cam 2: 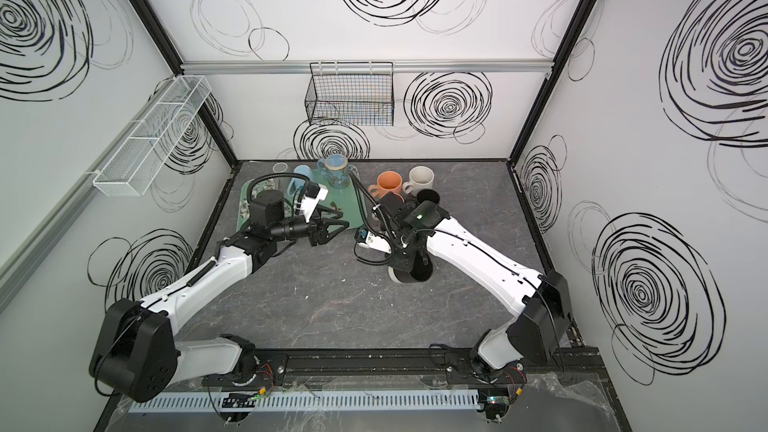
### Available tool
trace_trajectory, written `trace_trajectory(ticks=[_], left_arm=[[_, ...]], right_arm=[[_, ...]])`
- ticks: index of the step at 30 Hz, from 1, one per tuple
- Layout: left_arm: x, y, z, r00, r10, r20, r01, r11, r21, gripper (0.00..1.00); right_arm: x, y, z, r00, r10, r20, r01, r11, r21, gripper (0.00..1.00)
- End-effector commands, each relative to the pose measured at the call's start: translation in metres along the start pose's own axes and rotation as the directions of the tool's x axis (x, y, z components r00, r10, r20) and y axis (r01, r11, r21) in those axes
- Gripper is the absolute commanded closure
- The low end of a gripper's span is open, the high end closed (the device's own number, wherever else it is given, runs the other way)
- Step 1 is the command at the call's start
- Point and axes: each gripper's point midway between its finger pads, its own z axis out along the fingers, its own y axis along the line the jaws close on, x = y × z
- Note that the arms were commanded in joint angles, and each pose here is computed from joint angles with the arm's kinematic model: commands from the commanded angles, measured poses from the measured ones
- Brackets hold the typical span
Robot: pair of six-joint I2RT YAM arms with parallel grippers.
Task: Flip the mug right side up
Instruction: 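Carry the black mug to the mugs with right gripper while left withdraws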
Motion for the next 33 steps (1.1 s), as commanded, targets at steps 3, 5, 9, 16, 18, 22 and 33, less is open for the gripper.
trace_trajectory(ticks=[3,5,9,16,18,22,33], left_arm=[[-0.014,0.006,-0.010,0.998,0.019,0.058,-0.017,0.999,-0.033,0.44],[-0.016,0.006,-0.012,0.998,0.018,0.065,-0.016,0.999,-0.035,0.44],[-0.019,0.004,-0.016,0.996,0.024,0.082,-0.021,0.999,-0.040,0.44],[-0.026,0.002,-0.023,0.994,0.033,0.104,-0.029,0.999,-0.039,0.43],[-0.028,0.002,-0.025,0.993,0.033,0.114,-0.029,0.999,-0.039,0.43],[-0.029,0.004,-0.026,0.992,0.024,0.125,-0.020,0.999,-0.033,0.43],[-0.025,0.009,-0.019,0.989,-0.020,0.146,0.021,1.000,-0.006,0.44]], right_arm=[[0.038,-0.007,0.020,0.972,-0.088,-0.220,0.103,0.993,0.058,1.00],[0.040,-0.011,0.025,0.962,-0.121,-0.244,0.141,0.988,0.069,1.00],[0.055,-0.024,0.036,0.924,-0.187,-0.333,0.230,0.969,0.092,1.00],[0.061,-0.045,0.050,0.913,-0.218,-0.346,0.261,0.962,0.082,1.00],[0.060,-0.051,0.056,0.911,-0.219,-0.349,0.259,0.963,0.073,1.00],[0.057,-0.059,0.070,0.904,-0.232,-0.359,0.270,0.961,0.059,1.00],[0.043,-0.091,0.091,0.885,-0.284,-0.370,0.343,0.934,0.103,1.00]])
